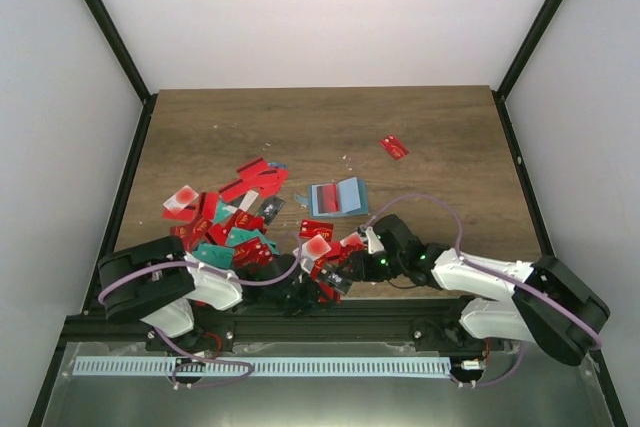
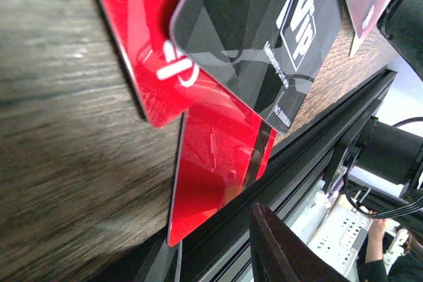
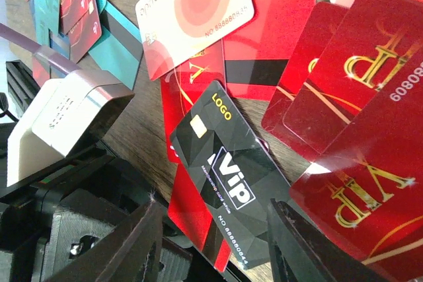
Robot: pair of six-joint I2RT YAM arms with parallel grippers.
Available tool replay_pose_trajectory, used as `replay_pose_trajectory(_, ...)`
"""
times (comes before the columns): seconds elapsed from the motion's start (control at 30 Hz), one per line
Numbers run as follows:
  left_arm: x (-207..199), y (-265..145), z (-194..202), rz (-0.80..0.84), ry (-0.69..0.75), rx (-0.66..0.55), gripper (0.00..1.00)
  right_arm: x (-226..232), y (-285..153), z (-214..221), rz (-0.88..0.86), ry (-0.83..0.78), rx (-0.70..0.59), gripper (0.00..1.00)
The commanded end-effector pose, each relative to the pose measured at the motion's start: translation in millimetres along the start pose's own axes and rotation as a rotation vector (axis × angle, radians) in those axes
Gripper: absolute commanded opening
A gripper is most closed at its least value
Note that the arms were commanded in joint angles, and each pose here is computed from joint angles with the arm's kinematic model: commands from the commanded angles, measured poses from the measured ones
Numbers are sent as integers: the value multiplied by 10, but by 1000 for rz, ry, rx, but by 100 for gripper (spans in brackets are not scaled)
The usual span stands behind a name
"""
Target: Put the credit cards into the card holder
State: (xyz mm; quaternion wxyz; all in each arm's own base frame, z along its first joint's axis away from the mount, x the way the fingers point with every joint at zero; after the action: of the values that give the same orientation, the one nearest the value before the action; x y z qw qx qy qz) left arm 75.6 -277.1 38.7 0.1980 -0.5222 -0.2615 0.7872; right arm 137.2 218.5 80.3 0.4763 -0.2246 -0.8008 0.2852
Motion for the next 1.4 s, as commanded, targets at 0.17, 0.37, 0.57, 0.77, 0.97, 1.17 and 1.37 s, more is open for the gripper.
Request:
replay_pose_trajectory(0.17, 248, -17, -390, -19, -91, -290, 34, 35, -63, 39, -5, -12, -5, 45)
replay_pose_trajectory(0.37, 327, -54, -389, -45, -128, -344, 42, 56, -115, 37, -6, -17, -17, 45)
replay_pose_trajectory(0.57, 342, -152, -468, -63, -133, -442, 41, 60, -129, 33, -3, -21, -25, 44)
replay_pose_trajectory(0.77, 236, -165, -520, -48, -90, -490, 17, 35, -95, 51, -3, -19, -16, 44)
replay_pose_trajectory(0.97, 121, -184, -545, -25, -51, -518, 4, 38, -92, 44, -3, -19, -16, 42)
replay_pose_trajectory(1.17, -33, -282, -544, 7, -21, -552, 4, 53, -96, 24, -5, -22, -18, 41)
replay_pose_trajectory(1.37, -90, -405, -537, 4, -20, -587, 4, 115, -136, -89, 0, -38, -50, 41)
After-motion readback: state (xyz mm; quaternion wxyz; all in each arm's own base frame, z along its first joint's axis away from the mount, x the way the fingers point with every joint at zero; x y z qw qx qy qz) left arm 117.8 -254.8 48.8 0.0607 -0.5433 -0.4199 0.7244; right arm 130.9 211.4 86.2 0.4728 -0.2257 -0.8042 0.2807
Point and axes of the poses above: each gripper's point midway between its finger pads, its own y axis out along the fingers, its own x axis along the line the jaws close on, z = x × y, the point moved 5 cm from there along -y, back along the fingers, and after that the axes turned 13 degrees about -y, right-handed, at the moved point
